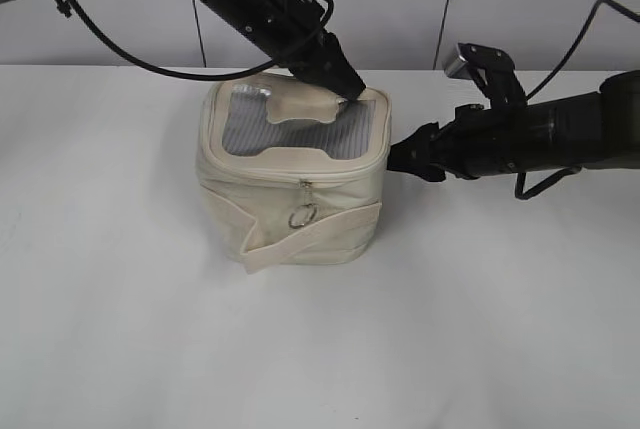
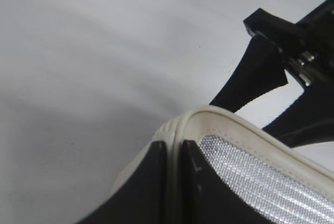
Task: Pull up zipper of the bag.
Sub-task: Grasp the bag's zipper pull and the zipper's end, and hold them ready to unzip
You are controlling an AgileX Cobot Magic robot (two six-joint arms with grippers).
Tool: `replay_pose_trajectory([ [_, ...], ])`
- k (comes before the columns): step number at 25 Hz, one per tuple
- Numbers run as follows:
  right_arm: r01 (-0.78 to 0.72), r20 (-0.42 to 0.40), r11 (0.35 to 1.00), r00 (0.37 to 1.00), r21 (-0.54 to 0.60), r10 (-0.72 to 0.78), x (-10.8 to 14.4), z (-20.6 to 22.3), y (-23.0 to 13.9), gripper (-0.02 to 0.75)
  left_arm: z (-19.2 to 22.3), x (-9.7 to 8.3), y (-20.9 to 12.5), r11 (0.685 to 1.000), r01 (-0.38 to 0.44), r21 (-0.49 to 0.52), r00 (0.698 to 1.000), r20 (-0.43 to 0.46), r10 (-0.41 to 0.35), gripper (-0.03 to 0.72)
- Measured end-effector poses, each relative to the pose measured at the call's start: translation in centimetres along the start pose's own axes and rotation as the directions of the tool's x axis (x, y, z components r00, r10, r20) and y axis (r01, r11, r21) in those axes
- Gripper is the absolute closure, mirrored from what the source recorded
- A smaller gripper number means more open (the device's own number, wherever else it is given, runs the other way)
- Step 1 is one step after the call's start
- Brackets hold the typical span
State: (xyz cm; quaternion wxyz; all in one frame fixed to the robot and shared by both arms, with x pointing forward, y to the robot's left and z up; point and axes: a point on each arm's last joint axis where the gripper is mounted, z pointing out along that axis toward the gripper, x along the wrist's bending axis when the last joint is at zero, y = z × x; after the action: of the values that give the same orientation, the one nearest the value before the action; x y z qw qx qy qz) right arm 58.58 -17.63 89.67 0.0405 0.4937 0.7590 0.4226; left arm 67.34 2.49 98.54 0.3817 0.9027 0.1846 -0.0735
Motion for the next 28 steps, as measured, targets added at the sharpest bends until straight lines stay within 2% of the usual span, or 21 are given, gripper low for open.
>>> replay_pose_trajectory([
  [10, 0.029, -0.015, 0.998, 0.999, -0.054, -0.030, -0.2, 0.7, 2.1, 0.393, 0.0, 0.0, 0.0, 1.000, 0.000, 0.001, 1.000, 0.001, 0.000, 0.638],
  [15, 0.055, -0.046, 0.998, 0.997, -0.044, -0.057, -0.2, 1.3, 2.3, 0.552, 0.0, 0.0, 0.0, 1.000, 0.000, 0.001, 1.000, 0.001, 0.000, 0.638],
  [18, 0.067, -0.066, 0.997, 0.995, -0.026, -0.069, -0.2, 1.5, 2.0, 0.700, 0.0, 0.0, 0.0, 1.000, 0.000, 0.001, 1.000, 0.001, 0.000, 0.638],
  [20, 0.069, -0.069, 0.997, 0.995, -0.018, -0.071, -0.2, 1.5, 1.9, 0.726, 0.0, 0.0, 0.0, 1.000, 0.000, 0.001, 1.000, 0.001, 0.000, 0.638],
  [28, 0.092, -0.029, 0.994, 0.995, 0.066, -0.090, 1.0, -1.4, 1.7, 0.729, 0.0, 0.0, 0.0, 1.000, 0.000, 0.000, 1.000, -0.001, 0.000, 0.641],
])
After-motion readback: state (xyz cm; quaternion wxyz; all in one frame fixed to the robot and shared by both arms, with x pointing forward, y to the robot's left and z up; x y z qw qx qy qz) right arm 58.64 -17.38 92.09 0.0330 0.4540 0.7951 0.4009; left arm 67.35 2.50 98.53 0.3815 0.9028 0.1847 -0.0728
